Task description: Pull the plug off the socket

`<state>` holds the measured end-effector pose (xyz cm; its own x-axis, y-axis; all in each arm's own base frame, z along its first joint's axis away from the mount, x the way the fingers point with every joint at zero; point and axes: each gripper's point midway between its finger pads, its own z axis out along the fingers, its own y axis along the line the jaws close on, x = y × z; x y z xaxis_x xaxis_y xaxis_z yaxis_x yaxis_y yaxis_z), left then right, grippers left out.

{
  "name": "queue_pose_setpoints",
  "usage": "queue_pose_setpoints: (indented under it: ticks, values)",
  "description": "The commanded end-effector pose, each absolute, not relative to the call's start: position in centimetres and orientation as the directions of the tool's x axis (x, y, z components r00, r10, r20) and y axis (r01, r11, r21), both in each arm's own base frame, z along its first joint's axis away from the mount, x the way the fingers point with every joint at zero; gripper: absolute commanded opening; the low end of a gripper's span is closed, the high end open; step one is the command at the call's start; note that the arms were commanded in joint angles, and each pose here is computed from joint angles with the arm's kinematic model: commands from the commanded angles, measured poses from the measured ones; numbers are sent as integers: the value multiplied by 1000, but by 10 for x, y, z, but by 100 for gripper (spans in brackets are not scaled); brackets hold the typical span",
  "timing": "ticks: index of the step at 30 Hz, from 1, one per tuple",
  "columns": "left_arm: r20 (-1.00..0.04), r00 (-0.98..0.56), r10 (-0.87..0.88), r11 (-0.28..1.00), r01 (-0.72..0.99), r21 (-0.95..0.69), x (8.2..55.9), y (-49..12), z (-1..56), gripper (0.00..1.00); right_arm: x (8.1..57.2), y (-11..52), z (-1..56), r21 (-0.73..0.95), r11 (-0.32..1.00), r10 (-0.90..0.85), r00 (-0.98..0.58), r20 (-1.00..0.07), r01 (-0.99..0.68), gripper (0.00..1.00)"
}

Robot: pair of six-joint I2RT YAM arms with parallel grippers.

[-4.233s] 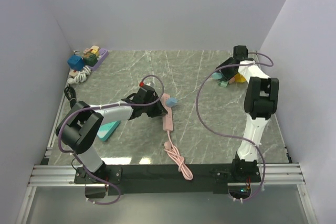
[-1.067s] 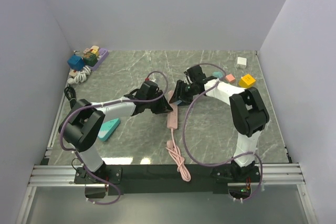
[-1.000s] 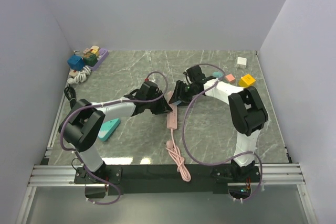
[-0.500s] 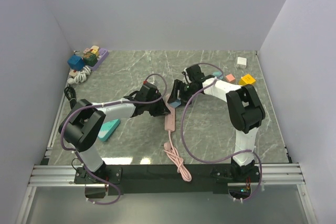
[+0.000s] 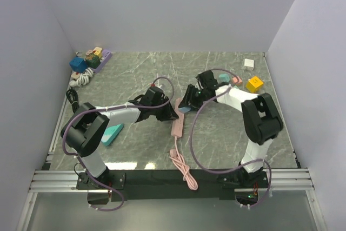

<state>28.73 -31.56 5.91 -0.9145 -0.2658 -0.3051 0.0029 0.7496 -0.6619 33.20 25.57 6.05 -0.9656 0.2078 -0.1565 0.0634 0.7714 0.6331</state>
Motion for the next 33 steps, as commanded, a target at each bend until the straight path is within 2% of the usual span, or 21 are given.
queue_pose_setpoints:
  ticks: [1,4,10,11,13,14,18,21,26,33]
  values:
    - [-310,-903,-296,788,-48,-614,291,-299,42,1,324,262,108,712,694,335,-923,-191,105,0]
    - [-306,-905,-295,788,-49,-614,291,-300,42,1,308,266,105,720,682,392,-895,-214,126,0]
    - [-315,-902,-294,787,-42,-615,295,-302,47,1,297,272,95,698,708,313,-933,-175,107,0]
    - [-317,-903,-290,789,-38,-613,295,-302,47,1,306,271,108,711,700,290,-936,-198,66,0]
    - [-323,-900,-293,789,-37,-613,295,-300,50,1,308,263,107,696,714,251,-956,-151,77,0]
    - [-327,-898,-293,791,-35,-611,294,-300,51,1,310,261,114,704,710,204,-965,-167,28,0]
    - [-332,-895,-298,788,-34,-615,293,-298,53,1,354,226,146,701,713,242,-946,-215,23,0]
    - [-332,-894,-300,788,-35,-615,293,-297,54,0,379,197,152,690,718,338,-912,-231,91,0]
    - [-342,-890,-300,790,-31,-613,292,-295,59,1,430,109,134,670,654,625,-750,-216,351,0]
    - [-361,-876,-319,793,-39,-607,298,-284,70,1,460,38,87,556,604,761,-620,-191,571,0]
